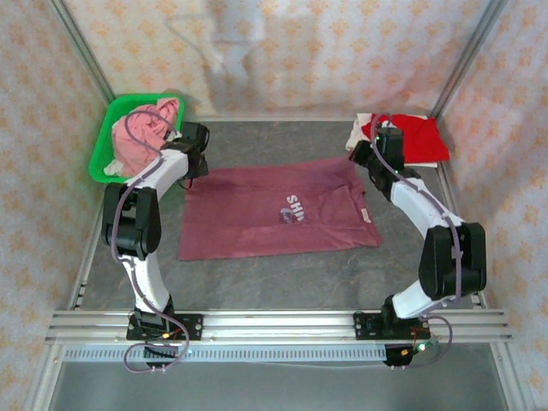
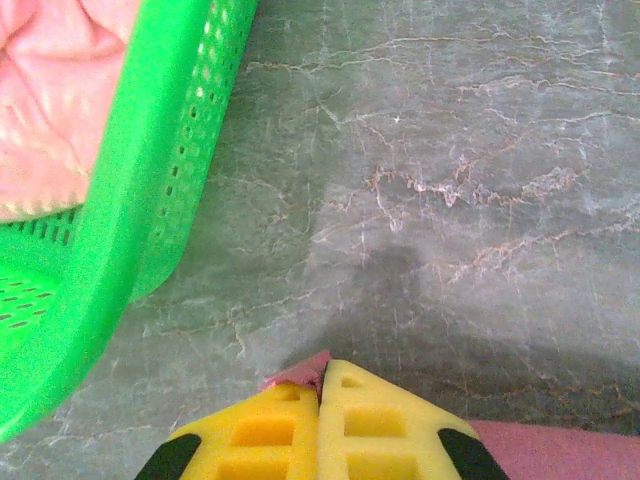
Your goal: Fold and stack the t-shirts
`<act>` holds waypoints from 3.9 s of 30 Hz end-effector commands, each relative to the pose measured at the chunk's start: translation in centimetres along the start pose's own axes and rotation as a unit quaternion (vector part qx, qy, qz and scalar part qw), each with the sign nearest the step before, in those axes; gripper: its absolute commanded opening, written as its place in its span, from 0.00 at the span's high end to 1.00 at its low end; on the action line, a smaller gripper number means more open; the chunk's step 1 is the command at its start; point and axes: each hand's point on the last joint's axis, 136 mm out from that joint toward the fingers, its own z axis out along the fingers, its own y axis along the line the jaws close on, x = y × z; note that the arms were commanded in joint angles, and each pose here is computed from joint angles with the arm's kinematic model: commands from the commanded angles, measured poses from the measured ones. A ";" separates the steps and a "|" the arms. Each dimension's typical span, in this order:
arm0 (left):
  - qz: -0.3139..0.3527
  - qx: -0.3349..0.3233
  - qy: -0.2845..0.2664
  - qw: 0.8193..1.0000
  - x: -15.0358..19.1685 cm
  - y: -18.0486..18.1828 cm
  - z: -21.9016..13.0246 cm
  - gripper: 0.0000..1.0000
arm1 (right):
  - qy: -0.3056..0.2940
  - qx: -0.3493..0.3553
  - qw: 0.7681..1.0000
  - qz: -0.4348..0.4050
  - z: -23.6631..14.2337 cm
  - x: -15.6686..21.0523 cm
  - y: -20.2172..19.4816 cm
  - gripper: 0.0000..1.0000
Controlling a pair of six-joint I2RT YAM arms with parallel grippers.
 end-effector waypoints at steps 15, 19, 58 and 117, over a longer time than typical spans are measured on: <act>0.010 -0.053 -0.014 0.998 2.8 1.7 -1.0 0.96 | -0.025 -0.015 1.000 0.009 -3.6 1.4 -0.6 1.00; 0.009 -0.060 -0.022 0.998 2.5 2.2 -1.6 0.95 | -0.022 -0.007 1.000 0.006 -4.2 1.8 -1.0 1.00; 0.059 0.017 0.045 0.997 6.9 -3.6 0.2 0.57 | 0.254 0.063 0.961 -0.090 0.8 11.4 1.3 0.61; 0.048 0.027 0.068 0.996 8.7 -4.0 0.8 0.61 | 0.298 0.125 0.934 -0.152 5.8 14.2 1.4 0.53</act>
